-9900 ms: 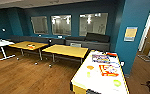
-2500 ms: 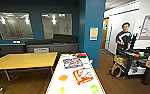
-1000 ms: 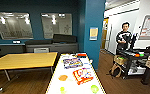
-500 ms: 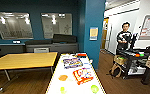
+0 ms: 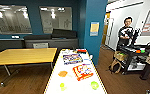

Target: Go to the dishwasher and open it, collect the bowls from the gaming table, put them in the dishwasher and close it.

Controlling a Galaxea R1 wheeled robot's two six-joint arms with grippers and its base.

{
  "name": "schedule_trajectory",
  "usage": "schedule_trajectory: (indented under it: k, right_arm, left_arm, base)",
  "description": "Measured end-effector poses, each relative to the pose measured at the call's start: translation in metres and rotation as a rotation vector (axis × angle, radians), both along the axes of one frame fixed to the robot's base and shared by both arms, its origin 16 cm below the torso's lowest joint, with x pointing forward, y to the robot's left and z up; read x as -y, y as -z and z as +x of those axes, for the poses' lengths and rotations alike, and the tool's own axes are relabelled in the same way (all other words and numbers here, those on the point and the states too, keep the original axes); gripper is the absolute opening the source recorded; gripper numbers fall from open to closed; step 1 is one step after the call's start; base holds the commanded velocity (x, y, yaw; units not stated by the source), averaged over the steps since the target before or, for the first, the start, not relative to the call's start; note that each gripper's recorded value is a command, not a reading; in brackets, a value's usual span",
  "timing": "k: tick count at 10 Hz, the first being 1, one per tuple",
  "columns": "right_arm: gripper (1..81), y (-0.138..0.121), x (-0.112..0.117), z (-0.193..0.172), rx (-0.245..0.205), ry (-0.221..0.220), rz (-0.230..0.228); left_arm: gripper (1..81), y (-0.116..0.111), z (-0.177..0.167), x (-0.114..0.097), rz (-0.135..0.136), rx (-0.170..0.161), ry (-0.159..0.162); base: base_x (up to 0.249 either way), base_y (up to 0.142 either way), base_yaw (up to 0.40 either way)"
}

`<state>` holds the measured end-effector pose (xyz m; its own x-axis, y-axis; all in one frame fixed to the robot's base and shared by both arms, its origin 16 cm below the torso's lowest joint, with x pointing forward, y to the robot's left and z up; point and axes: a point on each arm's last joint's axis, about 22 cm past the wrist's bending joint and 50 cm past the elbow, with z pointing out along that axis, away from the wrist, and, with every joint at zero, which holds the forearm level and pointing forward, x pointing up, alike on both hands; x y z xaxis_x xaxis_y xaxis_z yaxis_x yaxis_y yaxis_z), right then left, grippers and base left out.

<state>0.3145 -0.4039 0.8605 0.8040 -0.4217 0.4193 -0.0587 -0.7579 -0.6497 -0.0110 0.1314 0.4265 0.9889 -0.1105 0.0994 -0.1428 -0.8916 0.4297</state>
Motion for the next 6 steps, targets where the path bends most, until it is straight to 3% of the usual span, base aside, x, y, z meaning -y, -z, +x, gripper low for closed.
schedule_trajectory:
  k: [1,4,6]
  right_arm:
    - [81.1,0.002,-0.007,0.006,-0.019,-0.012,0.008]
    - [81.1,-0.015,0.008,0.036,-0.004,-0.003,-0.022]
    - [81.1,-0.018,0.002,0.060,0.002,-0.016,-0.029]
  left_arm:
    - [81.1,0.000,-0.002,0.000,0.000,-0.009,-0.001]
    - [81.1,0.001,0.002,-0.002,0.002,-0.007,-0.003]
    - [81.1,0.001,0.002,-0.002,0.001,-0.009,-0.005]
  base:
    - [0.000,0.000,0.000]
    - [0.000,0.000,0.000]
    - [0.000,0.000,0.000]
